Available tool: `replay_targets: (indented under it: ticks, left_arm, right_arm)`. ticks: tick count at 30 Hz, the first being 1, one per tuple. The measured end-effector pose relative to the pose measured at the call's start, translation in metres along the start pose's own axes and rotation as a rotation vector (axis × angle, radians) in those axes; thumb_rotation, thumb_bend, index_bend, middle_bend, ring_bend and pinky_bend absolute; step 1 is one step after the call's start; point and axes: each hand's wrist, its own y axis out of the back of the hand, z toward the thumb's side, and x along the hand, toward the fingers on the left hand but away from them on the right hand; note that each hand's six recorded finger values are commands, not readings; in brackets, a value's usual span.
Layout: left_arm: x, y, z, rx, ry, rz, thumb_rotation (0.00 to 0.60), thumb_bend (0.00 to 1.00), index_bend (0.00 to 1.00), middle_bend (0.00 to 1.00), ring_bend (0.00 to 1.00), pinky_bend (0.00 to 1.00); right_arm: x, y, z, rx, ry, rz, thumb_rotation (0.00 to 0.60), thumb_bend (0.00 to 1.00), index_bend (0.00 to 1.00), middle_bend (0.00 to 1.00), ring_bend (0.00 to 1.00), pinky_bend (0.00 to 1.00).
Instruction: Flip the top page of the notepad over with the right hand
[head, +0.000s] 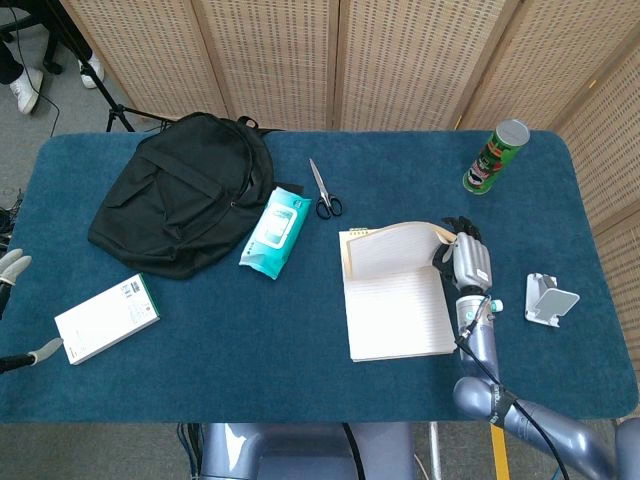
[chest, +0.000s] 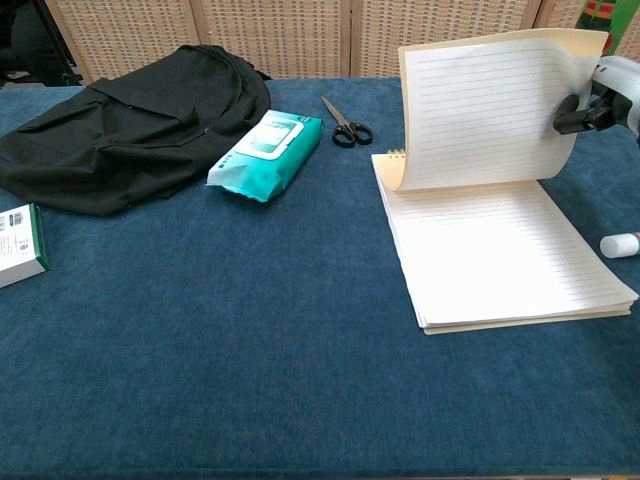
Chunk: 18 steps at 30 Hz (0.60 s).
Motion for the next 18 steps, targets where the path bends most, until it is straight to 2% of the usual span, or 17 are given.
replay_targets:
  ticks: [6, 13, 18]
  left_arm:
    - [0.000, 0.001, 0.000, -0.003, 0.002, 0.001, 0.600, 0.00, 0.00, 0.00, 0.00, 0.00]
    - [0.001, 0.001, -0.001, -0.007, 0.002, -0.002, 0.600, 0.00, 0.00, 0.00, 0.00, 0.00]
    - [0.001, 0.002, -0.002, -0.010, 0.004, -0.004, 0.600, 0.00, 0.00, 0.00, 0.00, 0.00]
  right_arm:
    - [-0.011, 0.005, -0.007, -0.077, -0.150, -0.053, 0.600, 0.93, 0.83, 0.21, 0.05, 0.06]
    - [-0.021, 0.010, 0.002, -0.071, -0.189, -0.113, 0.600, 0.93, 0.84, 0.21, 0.05, 0.06]
    - [-0.025, 0.006, 0.016, -0.066, -0.198, -0.136, 0.600, 0.93, 0.84, 0.21, 0.05, 0.06]
